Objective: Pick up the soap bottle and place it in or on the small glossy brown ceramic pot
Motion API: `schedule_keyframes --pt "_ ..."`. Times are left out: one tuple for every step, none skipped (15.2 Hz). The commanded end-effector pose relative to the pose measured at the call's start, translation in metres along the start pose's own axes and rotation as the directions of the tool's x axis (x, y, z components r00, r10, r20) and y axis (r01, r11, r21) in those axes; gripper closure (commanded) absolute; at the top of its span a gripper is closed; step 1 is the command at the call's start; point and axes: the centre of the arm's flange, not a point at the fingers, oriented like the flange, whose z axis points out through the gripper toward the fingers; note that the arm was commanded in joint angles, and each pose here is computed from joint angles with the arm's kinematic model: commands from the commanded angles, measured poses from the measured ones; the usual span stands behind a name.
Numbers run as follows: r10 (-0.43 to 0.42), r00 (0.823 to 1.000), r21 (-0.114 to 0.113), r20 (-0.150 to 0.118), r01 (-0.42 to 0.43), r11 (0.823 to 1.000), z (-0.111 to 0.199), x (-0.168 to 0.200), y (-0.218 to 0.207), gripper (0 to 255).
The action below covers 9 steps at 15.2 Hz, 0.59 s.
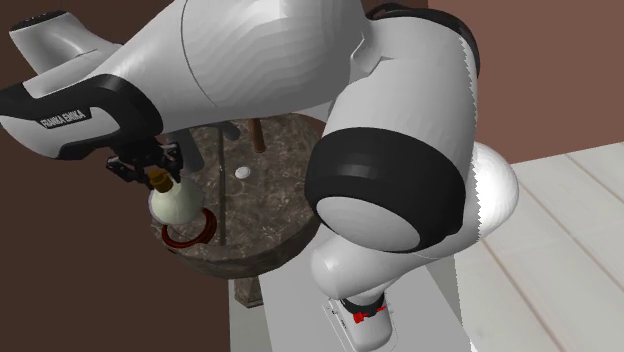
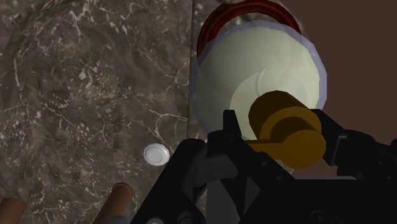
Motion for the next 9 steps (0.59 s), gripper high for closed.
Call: schedule_keyframes --pt "0.0 1.0 0.0 0.0 0.0 1.0 0.0 0.0 0.0 0" --pt "0.0 1.0 0.0 0.0 0.0 1.0 0.0 0.0 0.0 0" --pt "0.0 1.0 0.0 0.0 0.0 1.0 0.0 0.0 0.0 0" --pt "0.0 1.0 0.0 0.0 0.0 1.0 0.0 0.0 0.0 0" --pt "0.0 1.0 0.0 0.0 0.0 1.0 0.0 0.0 0.0 0" --pt "0.0 1.0 0.0 0.0 0.0 1.0 0.0 0.0 0.0 0" --pt "0.0 1.0 0.0 0.0 0.0 1.0 -0.013 0.0 0.0 0" --pt "0.0 1.0 0.0 0.0 0.0 1.0 -0.027 0.0 0.0 0" --pt "0.0 1.0 0.0 0.0 0.0 1.0 -0.04 0.0 0.0 0"
